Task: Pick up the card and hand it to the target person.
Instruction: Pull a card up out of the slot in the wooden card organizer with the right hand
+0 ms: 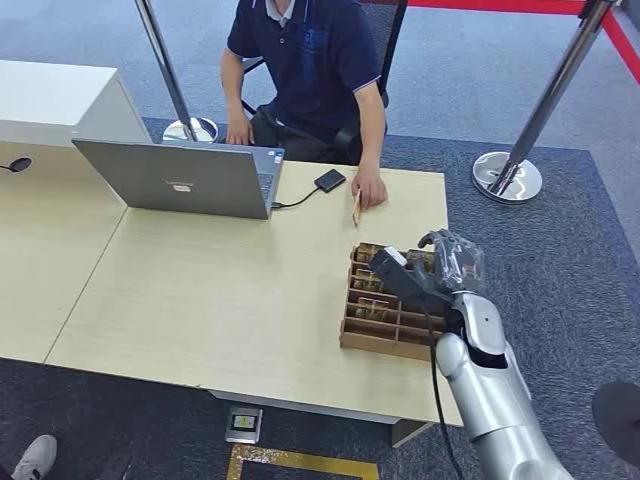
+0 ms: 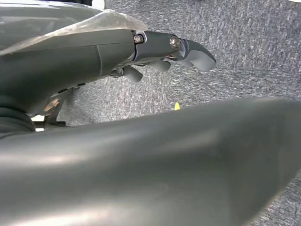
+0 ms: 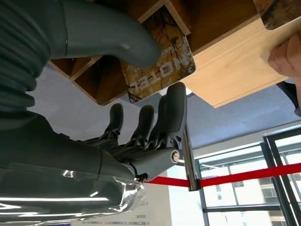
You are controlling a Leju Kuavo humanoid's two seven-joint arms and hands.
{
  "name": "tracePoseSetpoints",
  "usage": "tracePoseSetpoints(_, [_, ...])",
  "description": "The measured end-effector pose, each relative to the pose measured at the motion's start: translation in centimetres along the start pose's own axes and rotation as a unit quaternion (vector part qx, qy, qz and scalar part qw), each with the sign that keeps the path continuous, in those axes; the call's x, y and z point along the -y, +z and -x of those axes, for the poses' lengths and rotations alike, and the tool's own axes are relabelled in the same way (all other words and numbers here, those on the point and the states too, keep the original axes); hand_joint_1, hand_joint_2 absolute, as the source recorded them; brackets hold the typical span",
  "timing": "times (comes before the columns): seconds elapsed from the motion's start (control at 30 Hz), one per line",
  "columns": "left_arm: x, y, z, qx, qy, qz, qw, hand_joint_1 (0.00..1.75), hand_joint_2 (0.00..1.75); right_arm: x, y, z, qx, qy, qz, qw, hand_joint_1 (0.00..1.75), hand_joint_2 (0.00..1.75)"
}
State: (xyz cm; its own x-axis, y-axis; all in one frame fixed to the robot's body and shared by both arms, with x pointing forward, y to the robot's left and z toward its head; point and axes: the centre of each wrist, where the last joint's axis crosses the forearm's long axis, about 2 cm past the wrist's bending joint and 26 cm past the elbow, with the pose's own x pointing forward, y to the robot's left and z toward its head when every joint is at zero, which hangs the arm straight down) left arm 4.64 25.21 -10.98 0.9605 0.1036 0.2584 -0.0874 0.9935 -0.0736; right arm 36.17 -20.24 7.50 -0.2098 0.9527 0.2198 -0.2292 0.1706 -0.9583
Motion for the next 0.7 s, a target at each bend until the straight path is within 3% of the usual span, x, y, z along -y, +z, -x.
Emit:
tracePoseSetpoints(0.47, [-0.02, 0.00, 0.01, 0.000, 0.003, -0.001, 1.000, 0.00, 0.00, 0.59, -0.20, -0.20, 0.006, -0.001, 0.021, 1.000, 1.27, 1.75])
tracePoseSetpoints(0.7, [-0.04, 0.00, 0.03, 0.000, 0.007, -0.002, 1.000, 0.00, 0.00, 0.88, -0.20, -0.54, 0.013, 0.002, 0.030, 0.999, 1.27, 1.75])
